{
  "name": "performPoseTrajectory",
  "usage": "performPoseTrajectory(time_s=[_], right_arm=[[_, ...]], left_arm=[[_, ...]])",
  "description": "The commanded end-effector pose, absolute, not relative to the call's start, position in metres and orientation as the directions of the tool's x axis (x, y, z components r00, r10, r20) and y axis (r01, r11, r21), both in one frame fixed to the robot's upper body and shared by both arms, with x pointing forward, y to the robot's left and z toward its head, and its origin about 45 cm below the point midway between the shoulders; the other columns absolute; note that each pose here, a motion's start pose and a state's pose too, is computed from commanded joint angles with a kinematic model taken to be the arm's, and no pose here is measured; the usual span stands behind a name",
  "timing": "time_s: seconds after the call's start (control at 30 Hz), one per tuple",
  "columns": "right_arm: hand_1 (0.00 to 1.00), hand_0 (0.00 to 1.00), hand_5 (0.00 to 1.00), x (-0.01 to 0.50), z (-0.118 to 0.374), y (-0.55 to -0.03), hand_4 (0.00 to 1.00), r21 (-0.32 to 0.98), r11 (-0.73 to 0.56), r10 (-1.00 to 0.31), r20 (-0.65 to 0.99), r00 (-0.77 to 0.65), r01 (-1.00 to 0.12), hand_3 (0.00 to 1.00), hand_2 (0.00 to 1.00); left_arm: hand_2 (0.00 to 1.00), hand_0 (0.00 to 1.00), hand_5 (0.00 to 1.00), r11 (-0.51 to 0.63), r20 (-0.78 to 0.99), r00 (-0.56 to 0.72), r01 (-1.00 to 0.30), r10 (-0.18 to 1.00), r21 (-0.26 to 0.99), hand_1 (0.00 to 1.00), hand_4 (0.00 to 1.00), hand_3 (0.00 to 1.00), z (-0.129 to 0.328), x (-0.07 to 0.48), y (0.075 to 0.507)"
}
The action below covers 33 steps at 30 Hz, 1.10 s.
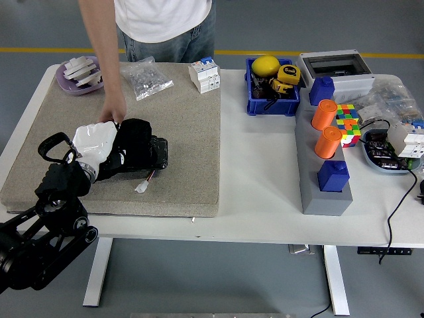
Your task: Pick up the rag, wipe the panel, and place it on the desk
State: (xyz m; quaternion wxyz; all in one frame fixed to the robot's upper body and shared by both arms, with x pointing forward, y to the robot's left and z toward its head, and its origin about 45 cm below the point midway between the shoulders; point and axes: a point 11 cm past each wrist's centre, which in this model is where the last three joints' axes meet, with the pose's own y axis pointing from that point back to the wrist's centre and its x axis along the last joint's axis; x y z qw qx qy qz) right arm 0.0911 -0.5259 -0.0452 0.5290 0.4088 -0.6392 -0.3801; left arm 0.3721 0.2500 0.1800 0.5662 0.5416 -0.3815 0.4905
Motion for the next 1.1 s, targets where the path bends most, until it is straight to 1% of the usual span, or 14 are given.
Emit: performPoseTrajectory(time_s=[0.3,0.53,0.83,1.1], right_arm=[[0.546,0.743,0.618,0.093,-0.045,-0.526,0.998,0.918,0.377,-0.925,0.366,-0.104,-0.123,0.629,0.661],[0.545,0.742,0.618,0.093,-0.045,-0.526,0.998,0.918,0.377,-0.925,0.366,-0.104,-0.123,0.629,0.661],[0.544,0.742,0.618,0.092,-0.045,-0.526,0.998,0.918,0.378,-0.924,0.367,-0.106,-0.121,0.629,0.661],[0.544,0.742,0.617,0.091,-0.045,-0.527,0.998,0.918,0.379,-0.924,0.368,-0.108,-0.119,0.627,0.661]], left_arm=[[0.533,0.228,0.002,0.018,0.962,0.236,-0.972,0.135,0.236,0.172,0.117,0.513,0.185,0.372,0.215],[0.534,0.228,0.002,0.048,0.962,0.241,-0.97,0.132,0.236,0.173,0.122,0.514,0.188,0.371,0.202],[0.535,0.228,0.002,0.01,0.961,0.246,-0.969,0.123,0.247,0.173,0.123,0.515,0.182,0.37,0.214],[0.534,0.228,0.002,-0.068,0.963,0.241,-0.966,0.121,0.25,0.173,0.126,0.515,0.179,0.371,0.243]])
